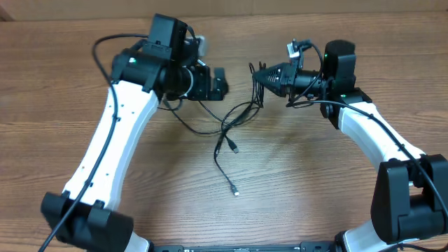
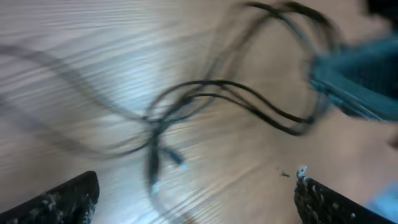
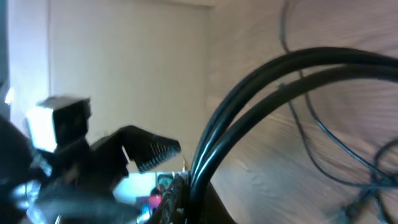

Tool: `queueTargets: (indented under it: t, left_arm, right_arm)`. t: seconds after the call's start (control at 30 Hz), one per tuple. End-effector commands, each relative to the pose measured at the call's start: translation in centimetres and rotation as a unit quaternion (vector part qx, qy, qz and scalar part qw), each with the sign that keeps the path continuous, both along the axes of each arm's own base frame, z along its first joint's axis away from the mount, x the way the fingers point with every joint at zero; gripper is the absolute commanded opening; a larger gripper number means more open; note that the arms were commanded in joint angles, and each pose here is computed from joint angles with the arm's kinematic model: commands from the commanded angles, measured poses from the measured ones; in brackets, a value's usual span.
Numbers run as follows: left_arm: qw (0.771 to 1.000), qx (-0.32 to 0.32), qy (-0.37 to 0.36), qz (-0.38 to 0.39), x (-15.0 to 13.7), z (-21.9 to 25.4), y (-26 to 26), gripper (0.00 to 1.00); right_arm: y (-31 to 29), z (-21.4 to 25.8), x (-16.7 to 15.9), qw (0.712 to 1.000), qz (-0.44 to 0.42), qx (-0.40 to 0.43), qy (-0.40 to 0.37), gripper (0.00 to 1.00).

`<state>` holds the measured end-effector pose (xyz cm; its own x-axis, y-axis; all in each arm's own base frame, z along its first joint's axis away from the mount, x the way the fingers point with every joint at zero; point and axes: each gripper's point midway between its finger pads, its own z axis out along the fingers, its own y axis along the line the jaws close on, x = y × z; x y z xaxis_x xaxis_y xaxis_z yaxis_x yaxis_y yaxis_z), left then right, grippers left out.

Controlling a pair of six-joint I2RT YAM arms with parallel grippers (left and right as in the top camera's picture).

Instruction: Untangle cables

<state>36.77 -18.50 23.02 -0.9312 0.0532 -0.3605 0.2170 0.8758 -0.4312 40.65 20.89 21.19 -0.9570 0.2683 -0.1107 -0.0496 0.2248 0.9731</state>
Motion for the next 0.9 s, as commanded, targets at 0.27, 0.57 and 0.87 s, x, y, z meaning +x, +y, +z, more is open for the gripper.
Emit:
queueTargets:
  t: [0.27, 0.57, 0.87]
  left_arm:
    - [0.912, -0.218, -0.067, -0.341, -2.5, -3.6, -9.5, 1.00]
    - [0.893, -0.261, -0.083, -0.356, -1.5, -4.4, -13.3, 0.96]
    - [0.932, -0.163, -0.079, -0.314, -0.4, -7.2, -14.5, 0.04]
  right_arm:
    - [-0.1, 0.3, 0.9, 0.982, -0.066, 0.049, 0.173, 0.04]
    - [0.1, 0.4, 0.9, 0.980, -0.068, 0.051, 0.179, 0.04]
    - [-0.3, -0.1, 1.6, 0.986, -0.084, 0.029, 0.139, 0.04]
